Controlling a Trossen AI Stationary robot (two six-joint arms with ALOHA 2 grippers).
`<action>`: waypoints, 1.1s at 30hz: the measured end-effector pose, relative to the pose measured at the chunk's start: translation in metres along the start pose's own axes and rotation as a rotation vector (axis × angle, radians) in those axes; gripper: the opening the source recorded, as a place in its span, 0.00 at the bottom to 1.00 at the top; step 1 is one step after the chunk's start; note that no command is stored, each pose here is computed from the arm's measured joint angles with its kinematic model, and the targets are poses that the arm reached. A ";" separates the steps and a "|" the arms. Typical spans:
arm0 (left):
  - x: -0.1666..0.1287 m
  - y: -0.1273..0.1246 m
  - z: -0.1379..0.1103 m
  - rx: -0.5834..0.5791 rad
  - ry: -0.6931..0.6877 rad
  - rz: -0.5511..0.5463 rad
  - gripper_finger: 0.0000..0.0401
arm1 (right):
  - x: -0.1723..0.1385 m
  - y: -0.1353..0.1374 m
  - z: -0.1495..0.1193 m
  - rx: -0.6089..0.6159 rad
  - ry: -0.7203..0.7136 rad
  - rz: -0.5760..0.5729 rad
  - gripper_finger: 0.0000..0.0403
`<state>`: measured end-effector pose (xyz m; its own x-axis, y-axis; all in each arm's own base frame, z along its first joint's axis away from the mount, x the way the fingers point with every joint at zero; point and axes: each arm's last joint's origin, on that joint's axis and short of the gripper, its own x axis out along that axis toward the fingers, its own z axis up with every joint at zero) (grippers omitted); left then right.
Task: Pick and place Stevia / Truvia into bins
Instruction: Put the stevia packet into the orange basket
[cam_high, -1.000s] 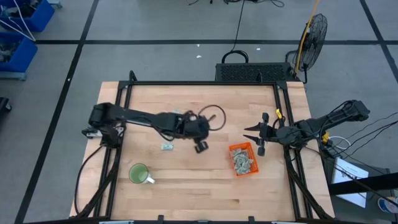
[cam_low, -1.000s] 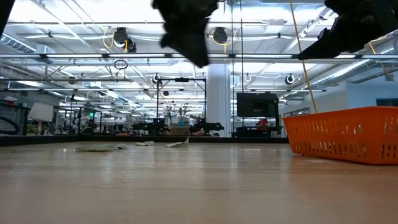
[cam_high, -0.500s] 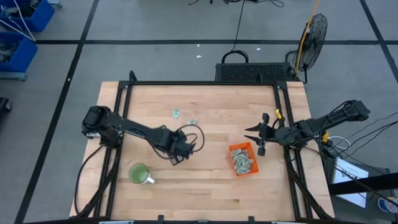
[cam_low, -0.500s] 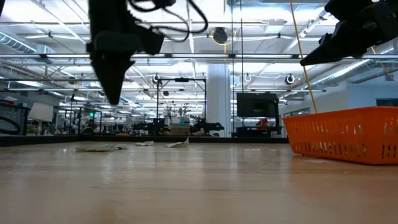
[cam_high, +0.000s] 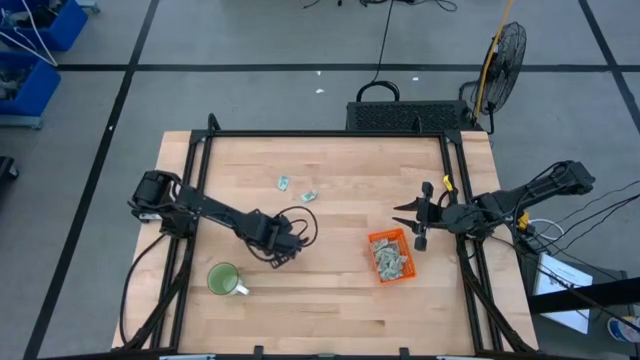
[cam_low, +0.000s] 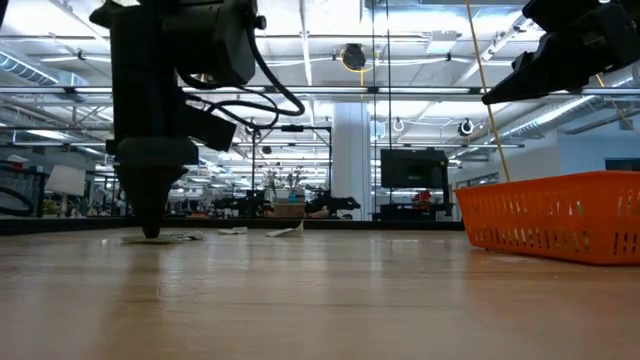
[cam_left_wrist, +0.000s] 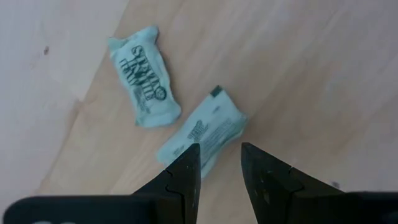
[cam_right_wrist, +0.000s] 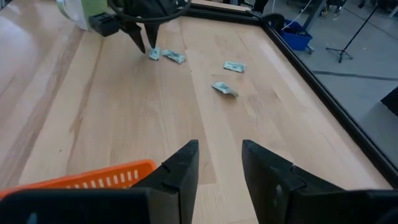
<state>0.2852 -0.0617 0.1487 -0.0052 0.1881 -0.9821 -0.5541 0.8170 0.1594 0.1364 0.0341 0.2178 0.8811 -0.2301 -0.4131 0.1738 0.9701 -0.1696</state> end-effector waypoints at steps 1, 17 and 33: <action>0.002 0.000 0.001 -0.004 -0.006 -0.008 0.30 | 0.000 0.000 0.000 -0.007 0.000 0.000 0.29; 0.015 0.003 0.009 -0.113 -0.039 -0.129 0.04 | 0.000 0.000 0.000 -0.008 -0.004 -0.002 0.29; -0.102 -0.059 0.096 -0.045 -0.872 -0.718 0.01 | 0.000 0.000 0.007 -0.009 -0.065 0.002 0.29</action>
<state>0.3982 -0.0770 0.2489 0.8991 0.0138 -0.4375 -0.2249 0.8721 -0.4346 0.1393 0.0351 0.2241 0.9081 -0.2226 -0.3547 0.1684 0.9696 -0.1774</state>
